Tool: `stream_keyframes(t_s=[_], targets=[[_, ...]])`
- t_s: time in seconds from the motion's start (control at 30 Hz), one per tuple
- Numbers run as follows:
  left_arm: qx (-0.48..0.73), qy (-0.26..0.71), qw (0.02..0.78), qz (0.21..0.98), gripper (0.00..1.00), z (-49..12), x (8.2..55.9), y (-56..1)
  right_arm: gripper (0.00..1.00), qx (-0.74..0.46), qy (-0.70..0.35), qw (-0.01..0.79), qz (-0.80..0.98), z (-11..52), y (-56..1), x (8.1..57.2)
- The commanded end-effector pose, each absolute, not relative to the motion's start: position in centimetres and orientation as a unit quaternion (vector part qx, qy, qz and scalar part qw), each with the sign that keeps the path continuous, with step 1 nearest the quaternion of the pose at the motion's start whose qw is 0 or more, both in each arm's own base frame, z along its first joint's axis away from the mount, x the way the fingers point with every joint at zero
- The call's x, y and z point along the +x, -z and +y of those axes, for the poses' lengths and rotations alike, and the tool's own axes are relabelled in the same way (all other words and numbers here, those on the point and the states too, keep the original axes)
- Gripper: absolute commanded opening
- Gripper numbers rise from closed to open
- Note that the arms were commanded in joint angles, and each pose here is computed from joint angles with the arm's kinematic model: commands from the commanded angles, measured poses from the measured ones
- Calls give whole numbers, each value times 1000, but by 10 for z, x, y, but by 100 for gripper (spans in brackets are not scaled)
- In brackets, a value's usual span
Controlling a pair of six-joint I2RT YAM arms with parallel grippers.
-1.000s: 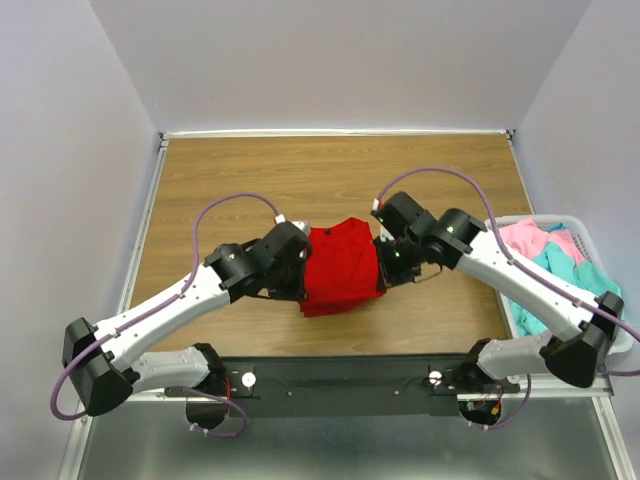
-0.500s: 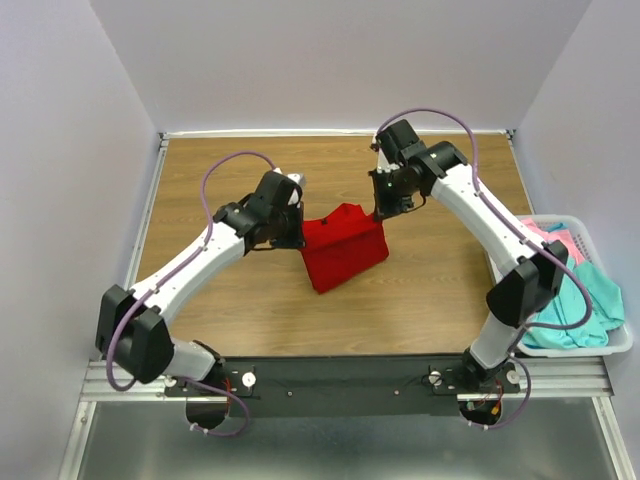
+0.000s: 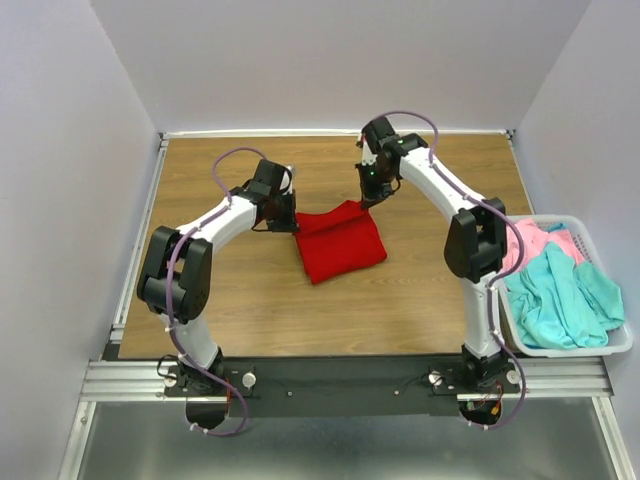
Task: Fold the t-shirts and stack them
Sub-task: Fold the tshirt
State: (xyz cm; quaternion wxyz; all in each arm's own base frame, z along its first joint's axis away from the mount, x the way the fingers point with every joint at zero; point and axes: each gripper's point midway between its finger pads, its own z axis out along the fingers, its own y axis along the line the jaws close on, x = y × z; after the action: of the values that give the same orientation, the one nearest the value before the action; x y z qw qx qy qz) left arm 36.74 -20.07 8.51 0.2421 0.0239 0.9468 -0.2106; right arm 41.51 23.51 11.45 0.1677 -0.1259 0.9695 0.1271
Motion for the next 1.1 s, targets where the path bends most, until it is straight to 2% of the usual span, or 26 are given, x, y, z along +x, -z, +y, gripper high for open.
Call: stream_keyframes(t_s=[0.0,0.23,0.4,0.67,1.07], targets=[[16,206,252,946,0,-191,387,-69,1,-128,-121,200,964,231,-95,454],[4,207,259,943,0,-193,407,-49,1,-103,-123,183,970,229,-55,460],[10,217,282,935,0,-196,414,-63,1,-76,-112,191,972,217,-48,457],[34,233,330,914,0,-211,420,-105,1,-49,-110,248,961,206,-76,453],[46,249,358,899,0,-222,426,-122,1,-6,-96,302,948,190,-98,448]])
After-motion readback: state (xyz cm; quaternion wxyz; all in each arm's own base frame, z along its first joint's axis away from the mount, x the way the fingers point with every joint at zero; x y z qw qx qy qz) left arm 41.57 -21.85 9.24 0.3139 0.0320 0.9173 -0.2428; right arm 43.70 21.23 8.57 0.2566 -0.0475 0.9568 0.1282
